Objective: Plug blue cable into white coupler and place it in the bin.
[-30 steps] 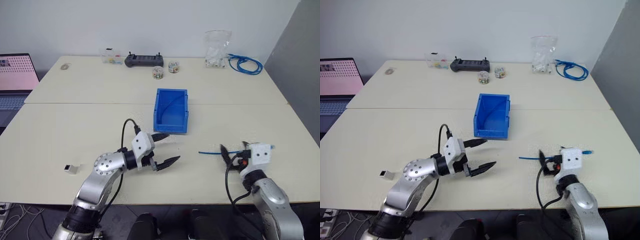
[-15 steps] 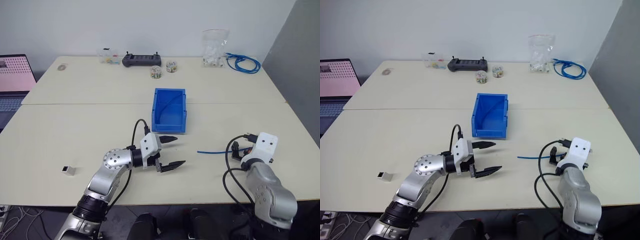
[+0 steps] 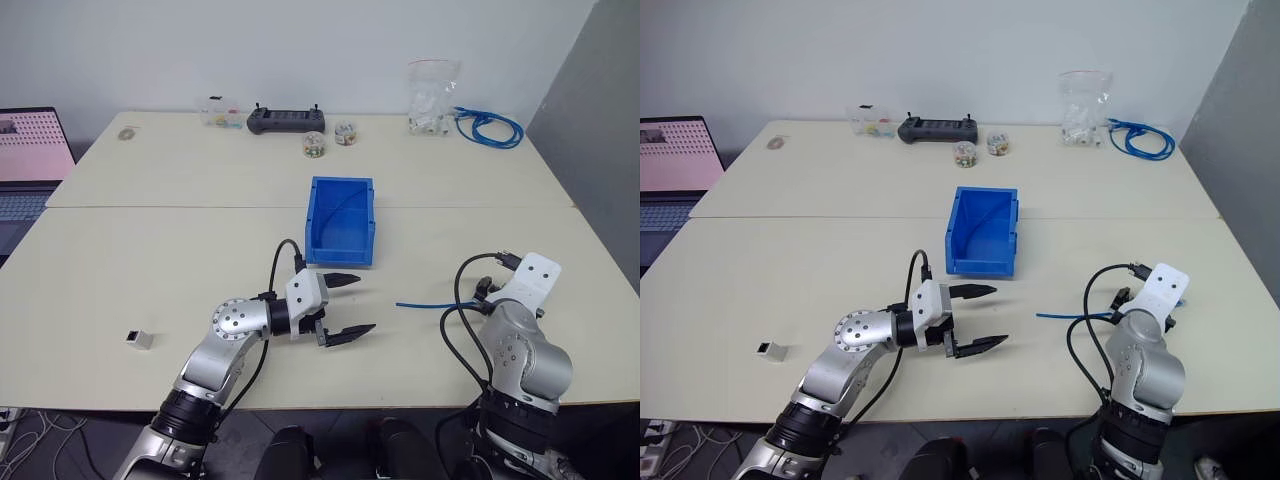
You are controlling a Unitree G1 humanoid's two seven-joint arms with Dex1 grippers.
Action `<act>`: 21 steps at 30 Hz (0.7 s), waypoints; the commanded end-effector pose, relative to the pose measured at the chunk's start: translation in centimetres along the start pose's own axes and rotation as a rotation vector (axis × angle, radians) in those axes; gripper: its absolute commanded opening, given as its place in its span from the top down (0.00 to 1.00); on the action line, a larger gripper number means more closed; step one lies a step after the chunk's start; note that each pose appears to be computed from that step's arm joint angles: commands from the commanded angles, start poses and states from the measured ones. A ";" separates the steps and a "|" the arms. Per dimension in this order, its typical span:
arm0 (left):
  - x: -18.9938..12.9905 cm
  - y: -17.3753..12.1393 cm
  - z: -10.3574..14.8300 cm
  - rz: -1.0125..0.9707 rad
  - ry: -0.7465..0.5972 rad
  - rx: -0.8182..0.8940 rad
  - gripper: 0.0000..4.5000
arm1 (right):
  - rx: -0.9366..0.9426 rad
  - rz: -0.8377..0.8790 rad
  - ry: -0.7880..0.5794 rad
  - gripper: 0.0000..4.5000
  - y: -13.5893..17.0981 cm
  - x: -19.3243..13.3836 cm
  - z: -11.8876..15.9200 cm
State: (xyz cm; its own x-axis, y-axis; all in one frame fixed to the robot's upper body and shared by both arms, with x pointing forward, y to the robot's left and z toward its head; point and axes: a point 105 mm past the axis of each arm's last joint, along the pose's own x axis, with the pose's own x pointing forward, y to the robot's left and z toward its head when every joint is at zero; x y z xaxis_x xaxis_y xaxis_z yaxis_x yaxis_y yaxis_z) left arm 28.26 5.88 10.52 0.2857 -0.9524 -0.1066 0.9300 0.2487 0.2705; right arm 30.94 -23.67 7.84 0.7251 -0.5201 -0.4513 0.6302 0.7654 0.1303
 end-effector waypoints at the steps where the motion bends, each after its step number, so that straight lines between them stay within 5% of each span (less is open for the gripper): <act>1: 0.1 0.2 1.3 -0.005 -0.024 0.038 0.00 | 0.068 -0.057 0.065 0.49 -0.9 0.3 -1.4; 10: 0.1 0.7 2.1 -0.001 -0.014 0.000 0.00 | 0.150 -0.061 0.043 0.99 -1.2 0.3 -0.4; 16: 0.0 1.2 2.8 0.010 -0.013 -0.007 0.00 | 0.121 -0.026 -0.044 1.00 -1.9 0.3 2.2; 21: -0.6 1.3 3.0 0.023 -0.008 -0.019 0.00 | -0.234 0.352 -0.185 1.00 0.1 -0.6 5.4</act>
State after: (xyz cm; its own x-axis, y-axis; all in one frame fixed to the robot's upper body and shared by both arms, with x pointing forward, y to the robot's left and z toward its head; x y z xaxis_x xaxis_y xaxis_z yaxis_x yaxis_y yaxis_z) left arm 28.89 6.11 12.19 0.3070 -0.9423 -0.1338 0.9361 0.2736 0.2212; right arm 31.36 -27.42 10.77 0.8340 -0.4484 -0.3216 0.4893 0.8704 0.0553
